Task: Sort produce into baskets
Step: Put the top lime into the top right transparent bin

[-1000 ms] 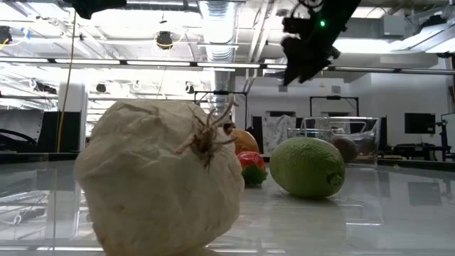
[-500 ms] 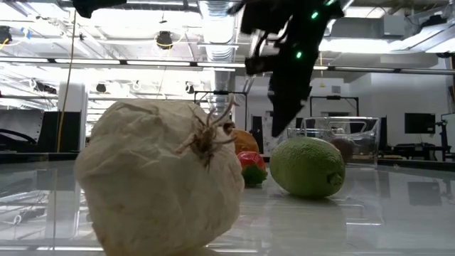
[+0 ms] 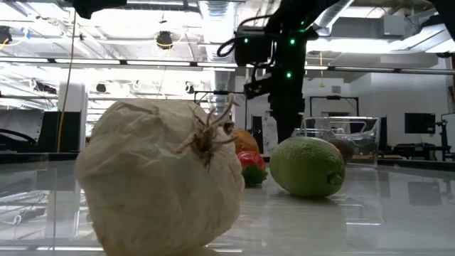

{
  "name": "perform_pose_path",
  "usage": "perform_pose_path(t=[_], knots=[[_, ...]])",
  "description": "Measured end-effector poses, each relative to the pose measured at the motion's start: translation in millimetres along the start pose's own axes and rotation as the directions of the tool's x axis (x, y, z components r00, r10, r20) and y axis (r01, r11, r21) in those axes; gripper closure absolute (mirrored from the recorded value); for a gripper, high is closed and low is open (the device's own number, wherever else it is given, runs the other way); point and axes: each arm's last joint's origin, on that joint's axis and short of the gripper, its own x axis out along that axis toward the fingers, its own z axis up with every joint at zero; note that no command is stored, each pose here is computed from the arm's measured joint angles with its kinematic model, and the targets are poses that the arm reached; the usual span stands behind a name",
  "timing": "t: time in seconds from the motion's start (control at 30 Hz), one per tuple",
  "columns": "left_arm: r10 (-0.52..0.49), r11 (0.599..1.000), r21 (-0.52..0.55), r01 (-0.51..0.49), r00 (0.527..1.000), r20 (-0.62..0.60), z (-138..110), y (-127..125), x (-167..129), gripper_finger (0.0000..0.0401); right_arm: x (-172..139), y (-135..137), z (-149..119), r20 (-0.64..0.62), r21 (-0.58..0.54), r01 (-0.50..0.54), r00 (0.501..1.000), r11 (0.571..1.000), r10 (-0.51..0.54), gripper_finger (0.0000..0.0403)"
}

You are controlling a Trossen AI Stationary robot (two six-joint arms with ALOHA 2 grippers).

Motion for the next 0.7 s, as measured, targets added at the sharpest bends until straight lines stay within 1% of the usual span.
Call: perform_pose_path(t=[0.2,0.53,0.7], knots=[[0.001,1.000,-0.002,-0.001,1.000,0.005,0.6,0.1,0.0,0.0145,11.2,-10.7,-1.9,-0.056,-0.014,0.000,0.998,1.000,-0.001,0.0069],[0.000,1.000,0.004,0.000,1.000,0.005,0.5,0.0,0.0,0.0145,27.9,-8.3,-3.9,-0.124,-0.088,0.004,0.992,0.996,-0.015,0.0070],[0.001,1.000,0.003,-0.001,1.000,0.005,0.6,0.1,0.0,0.0145,34.0,-9.3,-3.9,-0.143,-0.112,0.002,0.990,0.994,-0.018,0.0089]])
